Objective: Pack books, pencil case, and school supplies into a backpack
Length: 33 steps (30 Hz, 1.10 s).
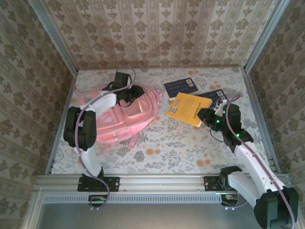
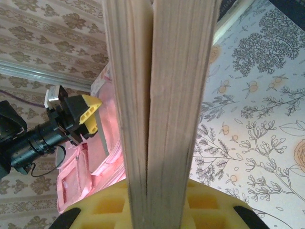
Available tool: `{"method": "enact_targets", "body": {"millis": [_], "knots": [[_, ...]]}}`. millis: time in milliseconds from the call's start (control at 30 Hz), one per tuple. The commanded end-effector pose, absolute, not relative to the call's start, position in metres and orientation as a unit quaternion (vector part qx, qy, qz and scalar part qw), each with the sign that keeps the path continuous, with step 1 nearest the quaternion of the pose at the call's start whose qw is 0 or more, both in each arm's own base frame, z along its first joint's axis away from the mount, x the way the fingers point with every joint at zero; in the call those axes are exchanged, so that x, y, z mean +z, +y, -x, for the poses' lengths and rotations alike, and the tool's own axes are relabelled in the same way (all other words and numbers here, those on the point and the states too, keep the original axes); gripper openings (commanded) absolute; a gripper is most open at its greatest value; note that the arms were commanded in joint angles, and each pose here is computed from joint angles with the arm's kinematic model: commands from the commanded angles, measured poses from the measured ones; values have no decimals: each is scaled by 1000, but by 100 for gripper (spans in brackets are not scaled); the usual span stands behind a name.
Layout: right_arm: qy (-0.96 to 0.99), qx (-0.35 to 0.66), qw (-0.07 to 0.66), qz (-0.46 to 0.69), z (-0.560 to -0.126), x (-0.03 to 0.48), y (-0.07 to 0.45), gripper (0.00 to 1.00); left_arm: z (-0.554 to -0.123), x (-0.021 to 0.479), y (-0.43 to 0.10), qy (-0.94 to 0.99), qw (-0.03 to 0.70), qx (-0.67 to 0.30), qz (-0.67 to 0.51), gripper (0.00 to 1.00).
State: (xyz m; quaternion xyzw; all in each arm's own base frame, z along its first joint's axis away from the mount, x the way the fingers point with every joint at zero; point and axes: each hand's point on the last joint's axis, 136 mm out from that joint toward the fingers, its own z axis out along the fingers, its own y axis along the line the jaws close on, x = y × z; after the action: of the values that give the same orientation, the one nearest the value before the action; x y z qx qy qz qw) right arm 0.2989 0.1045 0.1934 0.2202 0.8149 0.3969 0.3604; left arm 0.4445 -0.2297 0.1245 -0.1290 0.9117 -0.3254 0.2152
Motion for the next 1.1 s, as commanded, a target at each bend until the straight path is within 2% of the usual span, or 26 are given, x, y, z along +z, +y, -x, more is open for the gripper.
{"method": "enact_targets", "body": {"millis": [0, 167, 233, 500, 700, 800, 1067], "knots": [[794, 421, 394, -192, -307, 215, 109, 0, -462, 130, -232, 903, 221, -344, 130, 37], [795, 415, 399, -189, -307, 220, 107, 0, -470, 119, -227, 913, 200, -330, 130, 15], [797, 407, 405, -188, -307, 224, 104, 0, -470, 126, -221, 918, 198, -323, 118, 1], [811, 347, 427, -199, -299, 234, 84, 0, -449, 215, -241, 916, 235, -323, -40, 0], [828, 288, 425, -226, -297, 231, 66, 0, -396, 290, -292, 878, 246, -355, -207, 0], [823, 276, 441, -229, -294, 245, 60, 0, -359, 317, -317, 858, 257, -345, -279, 0], [800, 285, 492, -193, -266, 298, 60, 0, -329, 369, -300, 825, 313, -357, -308, 0]]}}
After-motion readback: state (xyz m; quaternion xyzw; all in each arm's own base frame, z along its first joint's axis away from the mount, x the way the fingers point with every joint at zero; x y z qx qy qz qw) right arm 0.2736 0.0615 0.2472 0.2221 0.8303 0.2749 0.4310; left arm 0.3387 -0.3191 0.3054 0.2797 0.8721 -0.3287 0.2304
